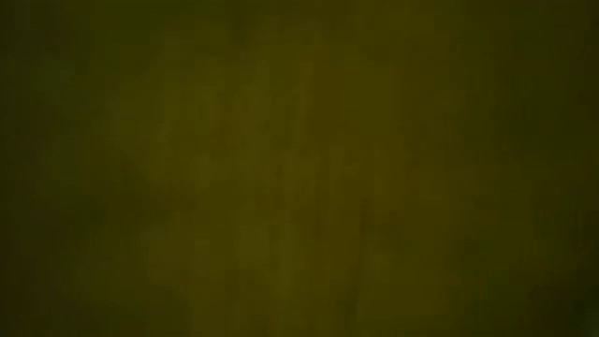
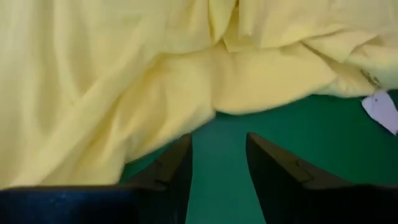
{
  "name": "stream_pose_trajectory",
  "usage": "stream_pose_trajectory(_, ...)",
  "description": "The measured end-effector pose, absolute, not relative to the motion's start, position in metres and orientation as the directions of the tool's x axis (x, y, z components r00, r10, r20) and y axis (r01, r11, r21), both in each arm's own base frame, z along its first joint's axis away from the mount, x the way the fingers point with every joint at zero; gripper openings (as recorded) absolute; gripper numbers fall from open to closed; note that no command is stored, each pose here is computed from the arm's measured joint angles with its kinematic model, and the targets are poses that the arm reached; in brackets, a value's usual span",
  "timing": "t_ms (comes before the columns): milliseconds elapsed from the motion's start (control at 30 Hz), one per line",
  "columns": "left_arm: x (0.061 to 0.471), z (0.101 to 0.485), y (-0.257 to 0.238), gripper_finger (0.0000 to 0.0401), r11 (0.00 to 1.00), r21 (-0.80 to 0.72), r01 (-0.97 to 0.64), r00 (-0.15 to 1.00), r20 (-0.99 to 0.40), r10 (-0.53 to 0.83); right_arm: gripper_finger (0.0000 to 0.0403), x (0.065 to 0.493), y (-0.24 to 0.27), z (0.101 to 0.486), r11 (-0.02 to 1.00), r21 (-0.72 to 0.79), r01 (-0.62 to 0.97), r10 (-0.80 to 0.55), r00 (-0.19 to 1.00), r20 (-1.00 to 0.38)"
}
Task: Fold Laundry from Bin
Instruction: Fold the yellow shirt
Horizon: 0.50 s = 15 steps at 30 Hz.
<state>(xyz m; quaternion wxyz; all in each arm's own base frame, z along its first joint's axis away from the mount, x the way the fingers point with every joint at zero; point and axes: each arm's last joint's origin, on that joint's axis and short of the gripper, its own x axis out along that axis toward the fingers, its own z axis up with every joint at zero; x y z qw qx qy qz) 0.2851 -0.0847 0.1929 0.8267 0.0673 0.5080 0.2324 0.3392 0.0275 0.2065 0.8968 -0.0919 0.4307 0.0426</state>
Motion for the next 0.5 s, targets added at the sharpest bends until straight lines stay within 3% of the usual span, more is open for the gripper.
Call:
stream_pose_trajectory(233,0.31,0.195,-0.042,0.017,0.962,0.23,-0.144,0.429,-0.862,0.27,0.0148,0.33,0.028,0.201,0.986,-0.093,-0.139,0.026,0.678,-0.734)
stream_pose_trajectory(500,0.316,0.192,-0.008,0.017,0.974,0.195,-0.117,0.411,-0.883,0.226,0.0147,0.322,0.027,0.193,0.989,-0.064,-0.13,0.047,0.705,-0.708)
